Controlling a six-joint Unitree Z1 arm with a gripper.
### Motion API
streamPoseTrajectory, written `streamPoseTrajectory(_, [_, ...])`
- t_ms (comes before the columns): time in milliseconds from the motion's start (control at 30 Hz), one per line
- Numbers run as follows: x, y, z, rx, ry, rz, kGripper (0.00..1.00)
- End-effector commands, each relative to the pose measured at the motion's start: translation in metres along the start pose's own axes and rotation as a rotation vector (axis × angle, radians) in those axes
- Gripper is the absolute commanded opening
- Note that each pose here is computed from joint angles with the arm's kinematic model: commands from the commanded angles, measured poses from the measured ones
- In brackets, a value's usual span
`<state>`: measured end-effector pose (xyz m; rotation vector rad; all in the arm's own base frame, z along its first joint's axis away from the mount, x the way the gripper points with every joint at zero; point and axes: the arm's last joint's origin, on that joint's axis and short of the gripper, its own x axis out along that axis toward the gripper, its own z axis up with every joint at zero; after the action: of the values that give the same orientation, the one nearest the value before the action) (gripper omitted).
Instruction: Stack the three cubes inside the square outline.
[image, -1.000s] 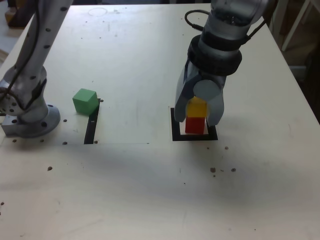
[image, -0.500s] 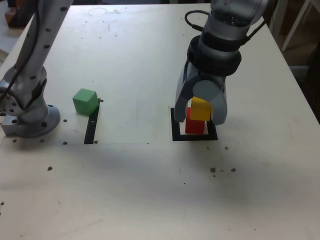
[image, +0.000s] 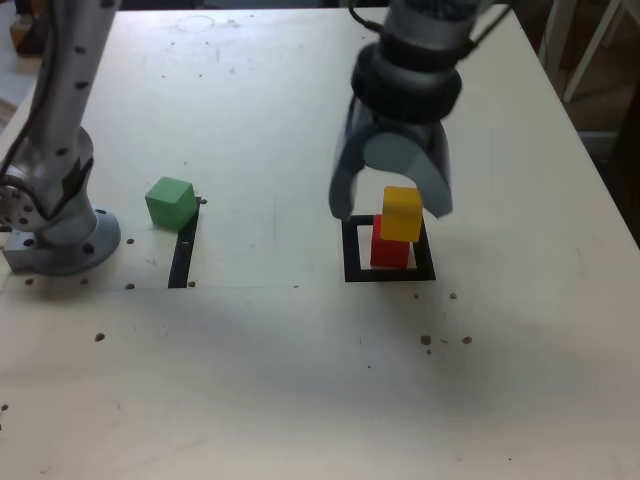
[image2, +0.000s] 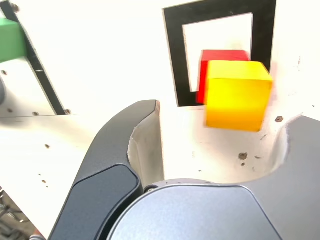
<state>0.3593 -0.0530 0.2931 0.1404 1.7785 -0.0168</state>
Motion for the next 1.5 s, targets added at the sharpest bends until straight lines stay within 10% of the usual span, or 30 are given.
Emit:
streamPoseTrajectory(0, [-0.005,0.002,-0.012,-0.009,-0.005,0.008,1.0])
streamPoseTrajectory(833, [0.053,0.03,-0.185,0.033,0.097,0.154,1.0])
streamPoseTrajectory(1467, [0.101,0.039,-0.206,0.064,0.111,0.173,0.98])
